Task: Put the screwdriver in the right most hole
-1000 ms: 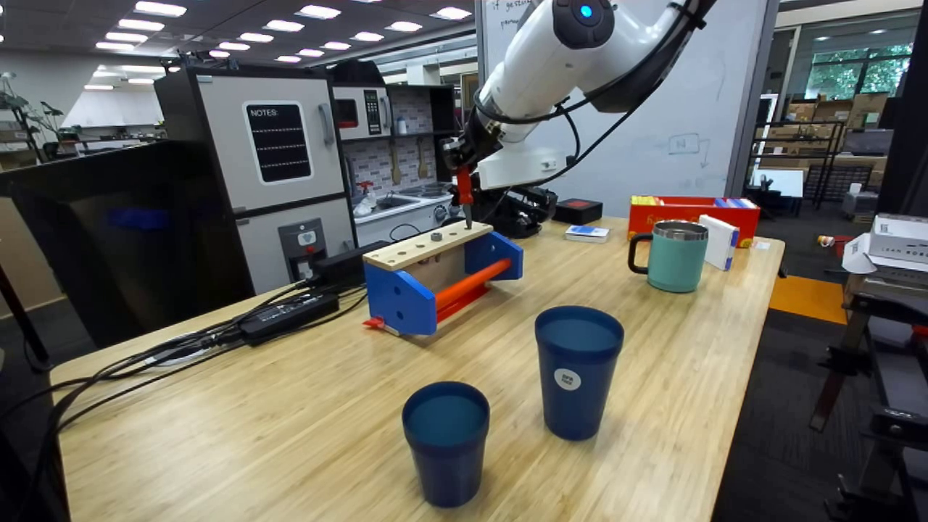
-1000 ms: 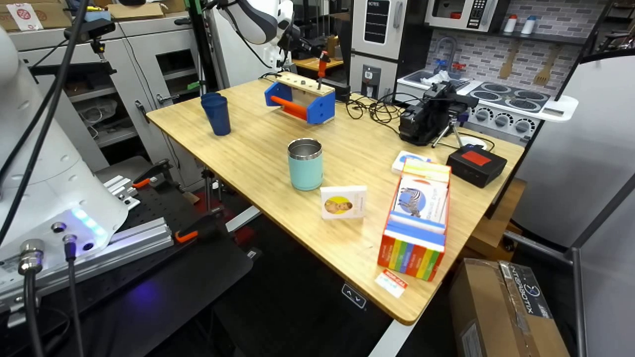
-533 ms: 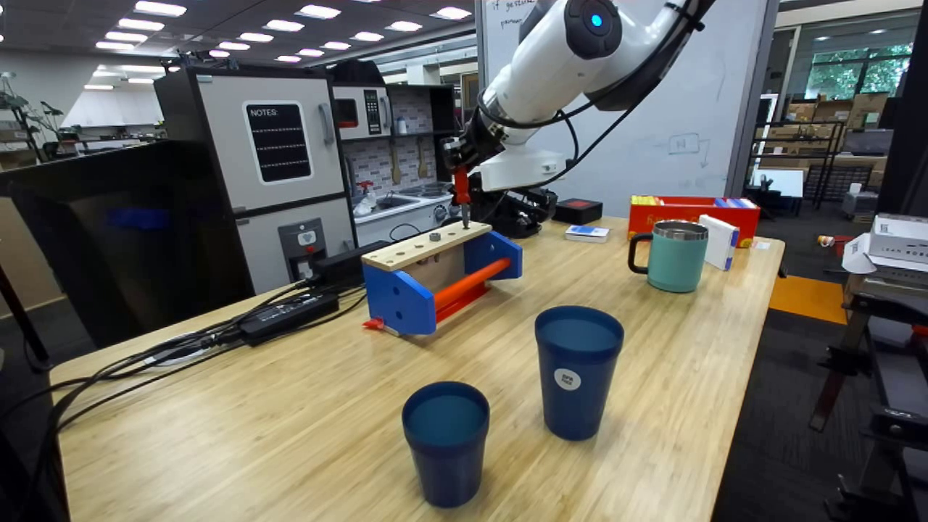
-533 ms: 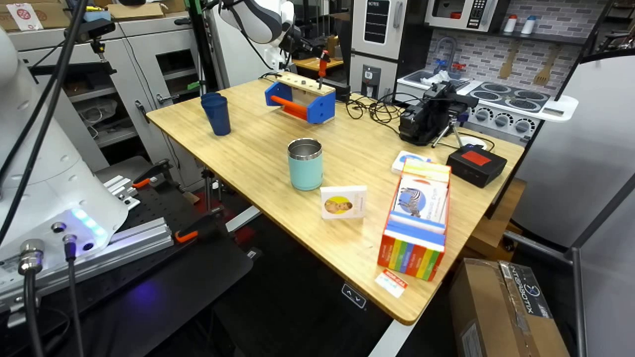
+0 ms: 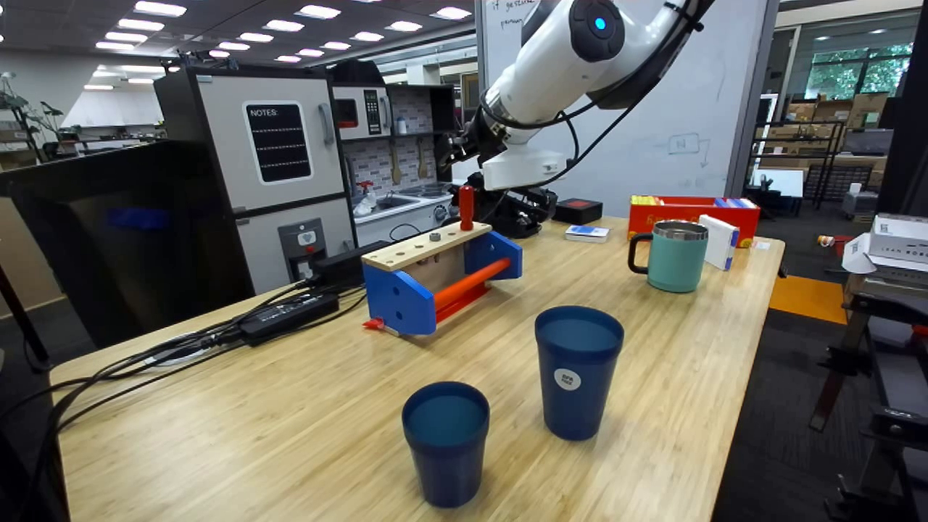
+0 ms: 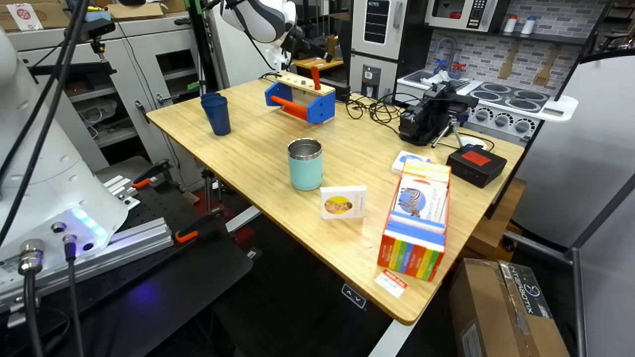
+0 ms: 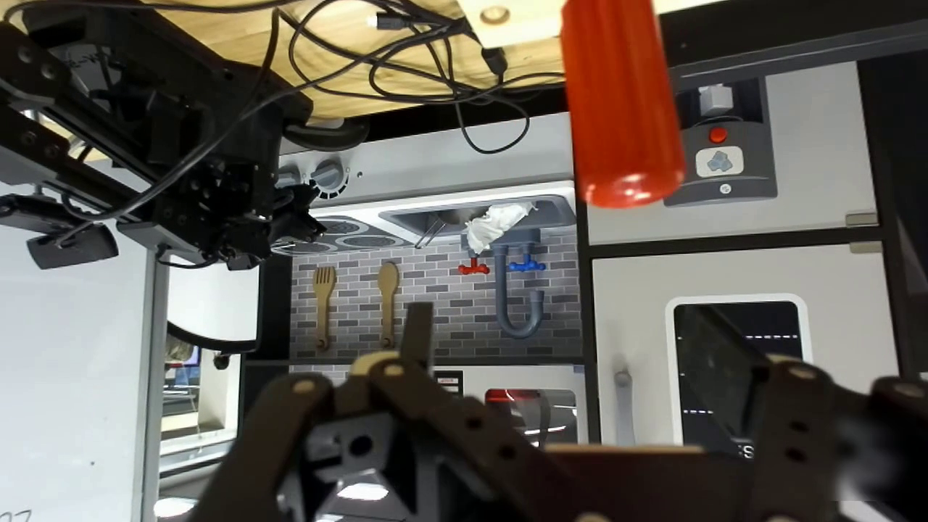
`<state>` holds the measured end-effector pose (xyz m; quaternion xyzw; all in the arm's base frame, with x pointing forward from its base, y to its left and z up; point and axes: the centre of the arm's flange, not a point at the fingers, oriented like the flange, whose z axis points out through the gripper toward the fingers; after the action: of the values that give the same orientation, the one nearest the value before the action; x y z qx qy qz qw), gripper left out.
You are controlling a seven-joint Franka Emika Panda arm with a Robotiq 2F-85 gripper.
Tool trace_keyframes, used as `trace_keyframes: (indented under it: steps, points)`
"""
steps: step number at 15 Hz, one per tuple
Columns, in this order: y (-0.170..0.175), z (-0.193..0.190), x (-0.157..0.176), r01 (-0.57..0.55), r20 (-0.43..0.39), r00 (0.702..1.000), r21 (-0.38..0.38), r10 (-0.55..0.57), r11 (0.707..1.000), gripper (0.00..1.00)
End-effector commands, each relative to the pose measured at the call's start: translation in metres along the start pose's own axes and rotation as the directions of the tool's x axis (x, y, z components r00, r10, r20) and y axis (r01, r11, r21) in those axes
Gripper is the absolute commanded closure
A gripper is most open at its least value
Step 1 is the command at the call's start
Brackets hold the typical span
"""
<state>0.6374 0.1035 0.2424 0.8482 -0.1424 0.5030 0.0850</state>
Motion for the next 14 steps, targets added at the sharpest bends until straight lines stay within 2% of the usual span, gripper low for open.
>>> trace_keyframes:
  steps: [1,4,7,8,11,14]
  points:
    - [0.005,0.001,0.002,-0.011,0.002,1.0,0.034,0.011,0.999,0.0]
    - [0.004,-0.013,0.006,0.008,0.08,0.997,0.072,-0.014,0.997,0.0]
    - [0.01,-0.034,0.019,0.01,0.224,0.973,0.166,-0.048,0.986,0.0]
    - [0.014,-0.041,0.026,-0.001,0.281,0.958,0.192,-0.054,0.981,0.0]
    - [0.041,-0.057,0.042,-0.016,0.424,0.903,0.199,-0.071,0.98,0.0]
    - [0.071,-0.079,0.027,0.009,0.533,0.836,0.231,-0.134,0.973,0.0]
